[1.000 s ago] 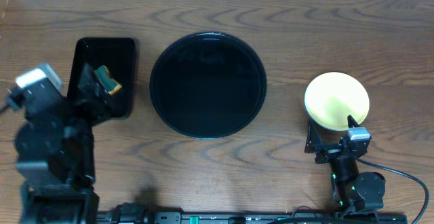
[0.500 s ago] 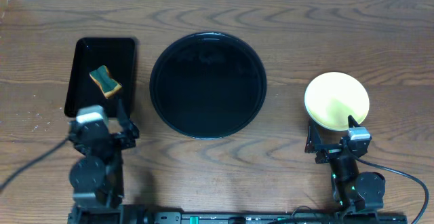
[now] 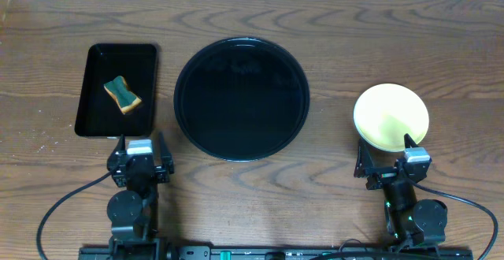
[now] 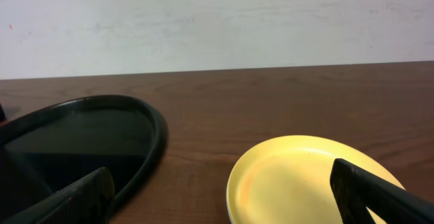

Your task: Clean dirty plates on tray and stack at the side

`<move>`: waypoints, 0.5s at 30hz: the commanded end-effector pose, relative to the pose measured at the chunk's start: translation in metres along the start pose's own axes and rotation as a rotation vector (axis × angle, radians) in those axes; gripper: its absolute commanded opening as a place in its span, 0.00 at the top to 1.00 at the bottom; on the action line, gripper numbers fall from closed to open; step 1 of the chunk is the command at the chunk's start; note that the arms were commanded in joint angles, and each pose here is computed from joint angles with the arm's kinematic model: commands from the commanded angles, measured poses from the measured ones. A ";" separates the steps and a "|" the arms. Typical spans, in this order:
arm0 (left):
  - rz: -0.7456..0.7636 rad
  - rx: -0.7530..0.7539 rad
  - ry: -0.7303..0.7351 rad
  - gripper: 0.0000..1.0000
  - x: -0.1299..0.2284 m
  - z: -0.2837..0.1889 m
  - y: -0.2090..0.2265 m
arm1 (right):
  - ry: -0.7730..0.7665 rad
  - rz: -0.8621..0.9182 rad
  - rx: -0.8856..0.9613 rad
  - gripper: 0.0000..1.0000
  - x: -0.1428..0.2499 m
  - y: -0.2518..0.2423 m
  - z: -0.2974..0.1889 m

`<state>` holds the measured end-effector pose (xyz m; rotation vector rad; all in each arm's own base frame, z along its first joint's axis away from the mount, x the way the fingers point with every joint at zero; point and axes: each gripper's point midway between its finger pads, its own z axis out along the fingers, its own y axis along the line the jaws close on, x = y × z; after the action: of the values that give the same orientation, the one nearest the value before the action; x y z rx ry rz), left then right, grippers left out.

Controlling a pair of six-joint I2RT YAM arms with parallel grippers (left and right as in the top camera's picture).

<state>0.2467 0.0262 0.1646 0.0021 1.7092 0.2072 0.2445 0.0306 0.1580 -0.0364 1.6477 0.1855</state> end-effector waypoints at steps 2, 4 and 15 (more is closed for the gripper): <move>0.025 0.005 -0.017 0.23 0.010 0.000 -0.002 | -0.004 -0.011 0.002 0.01 0.000 0.000 0.000; 0.025 0.005 -0.017 0.24 0.016 0.001 -0.003 | -0.004 -0.011 0.002 0.01 0.000 0.000 0.000; 0.028 0.009 0.017 0.24 0.027 -0.001 -0.004 | -0.004 -0.011 0.002 0.01 0.000 0.000 0.000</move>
<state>0.2436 0.0239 0.1542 0.0238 1.6757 0.2088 0.2444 0.0305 0.1583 -0.0361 1.6462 0.1852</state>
